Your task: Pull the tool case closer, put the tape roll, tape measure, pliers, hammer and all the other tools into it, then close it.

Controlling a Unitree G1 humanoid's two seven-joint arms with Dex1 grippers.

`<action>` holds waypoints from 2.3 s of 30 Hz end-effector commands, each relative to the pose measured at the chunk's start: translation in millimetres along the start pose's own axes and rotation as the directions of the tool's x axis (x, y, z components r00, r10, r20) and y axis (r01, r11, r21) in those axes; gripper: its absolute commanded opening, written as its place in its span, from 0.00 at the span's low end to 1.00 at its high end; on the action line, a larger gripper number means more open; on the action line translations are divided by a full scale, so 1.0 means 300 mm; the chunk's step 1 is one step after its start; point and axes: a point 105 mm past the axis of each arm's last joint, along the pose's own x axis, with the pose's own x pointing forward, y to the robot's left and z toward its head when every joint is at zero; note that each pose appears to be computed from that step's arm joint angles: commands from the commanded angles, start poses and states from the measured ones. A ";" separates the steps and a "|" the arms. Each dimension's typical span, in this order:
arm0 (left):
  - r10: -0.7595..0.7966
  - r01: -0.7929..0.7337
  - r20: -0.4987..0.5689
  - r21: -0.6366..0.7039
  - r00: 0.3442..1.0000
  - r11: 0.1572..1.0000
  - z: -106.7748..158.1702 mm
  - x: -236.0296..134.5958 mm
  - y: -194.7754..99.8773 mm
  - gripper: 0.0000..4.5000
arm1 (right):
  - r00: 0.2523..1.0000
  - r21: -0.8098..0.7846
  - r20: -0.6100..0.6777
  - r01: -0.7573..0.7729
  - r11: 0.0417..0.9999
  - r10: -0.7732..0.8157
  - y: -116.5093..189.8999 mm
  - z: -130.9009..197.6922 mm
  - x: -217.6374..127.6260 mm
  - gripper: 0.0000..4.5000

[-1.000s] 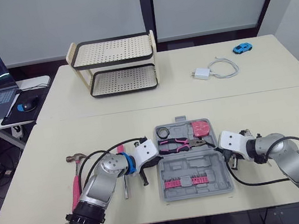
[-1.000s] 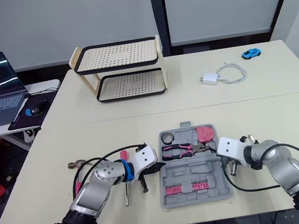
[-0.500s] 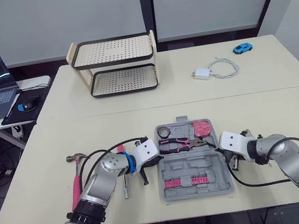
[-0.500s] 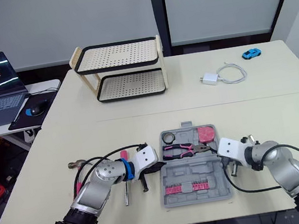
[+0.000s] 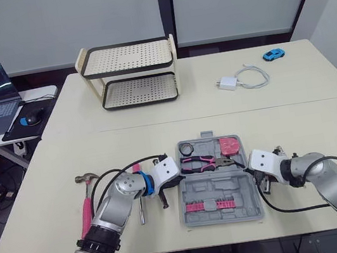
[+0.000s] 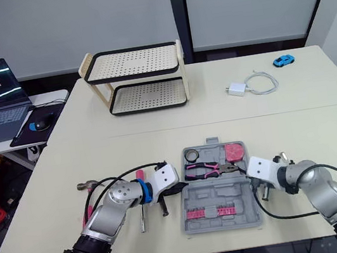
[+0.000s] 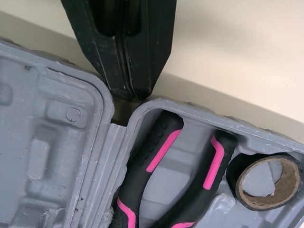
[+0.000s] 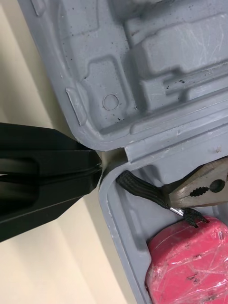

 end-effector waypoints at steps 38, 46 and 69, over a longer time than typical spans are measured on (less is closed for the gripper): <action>0.627 -0.652 -0.249 -0.501 0.738 0.569 -0.453 -1.232 0.121 0.99 | 0.931 0.381 -0.026 0.345 0.858 -0.363 -0.318 -0.283 -0.695 1.00; 0.621 -0.654 -0.256 -0.485 0.741 0.581 -0.472 -1.193 0.113 0.99 | 0.897 0.364 -0.045 0.425 0.829 -0.440 -0.326 -0.300 -0.667 1.00; -0.154 0.121 0.498 0.098 0.853 0.988 0.427 -0.491 0.011 0.99 | 0.927 0.548 -0.032 0.329 0.769 -0.374 -0.016 -0.267 -0.640 1.00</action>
